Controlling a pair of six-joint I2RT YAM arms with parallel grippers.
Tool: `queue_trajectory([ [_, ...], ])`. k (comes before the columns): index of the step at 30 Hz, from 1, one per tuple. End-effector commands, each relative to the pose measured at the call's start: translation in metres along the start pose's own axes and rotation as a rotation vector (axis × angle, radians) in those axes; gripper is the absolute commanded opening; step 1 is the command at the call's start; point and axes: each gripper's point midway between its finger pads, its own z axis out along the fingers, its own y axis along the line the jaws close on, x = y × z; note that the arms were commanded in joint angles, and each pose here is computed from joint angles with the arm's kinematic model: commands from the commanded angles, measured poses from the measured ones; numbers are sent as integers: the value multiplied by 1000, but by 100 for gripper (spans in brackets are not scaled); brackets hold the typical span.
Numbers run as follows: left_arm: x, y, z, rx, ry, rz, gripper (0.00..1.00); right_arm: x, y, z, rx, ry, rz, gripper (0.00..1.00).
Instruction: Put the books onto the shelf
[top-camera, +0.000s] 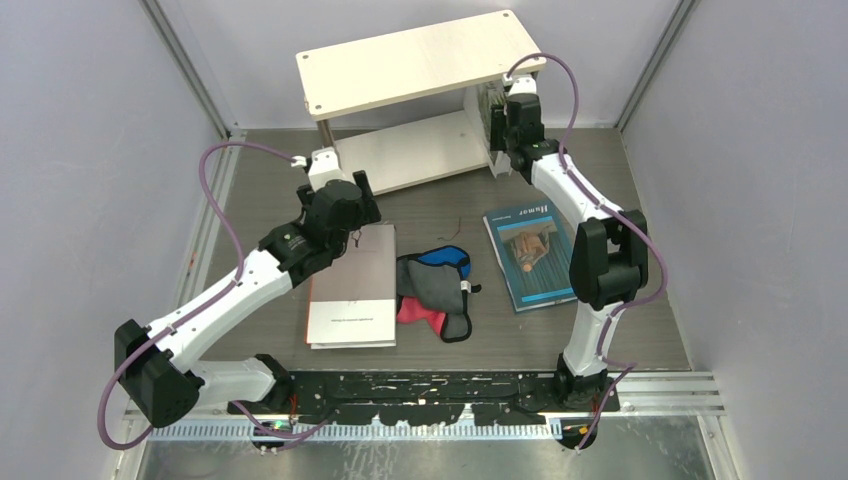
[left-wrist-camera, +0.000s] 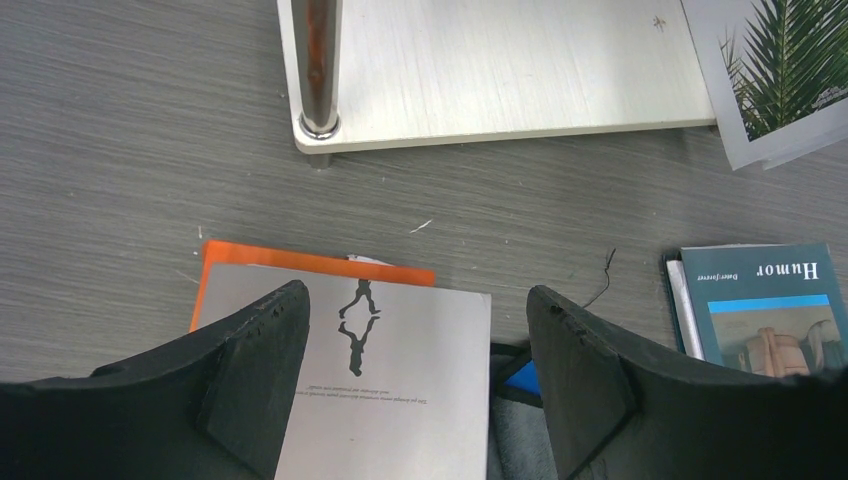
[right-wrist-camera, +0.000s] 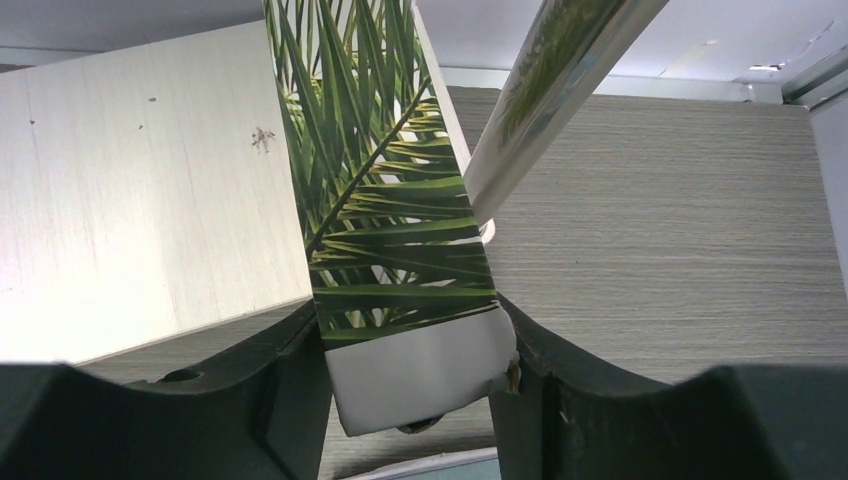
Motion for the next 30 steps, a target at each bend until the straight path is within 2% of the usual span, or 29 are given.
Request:
queue_trajectory([
  [1,-32,-12,-6,30,-77,-53,79,-35,-11,-13,9,-97,46,56],
  [8,-33,-16,-3,32,-75,-44,79,-41,-25,-13,41,-113,45,54],
  [13,-34,-17,-3,35,-75,-44,79,-39,-35,-11,62,-107,43,60],
  [21,-35,-16,-5,34,-76,-41,80,-49,-40,-13,73,-124,51,75],
  [27,-36,-18,-9,61,-63,-13,82,-56,-38,-20,50,-133,67,78],
  [30,-36,-29,-15,137,-39,39,84,-60,-35,-26,29,-141,82,79],
])
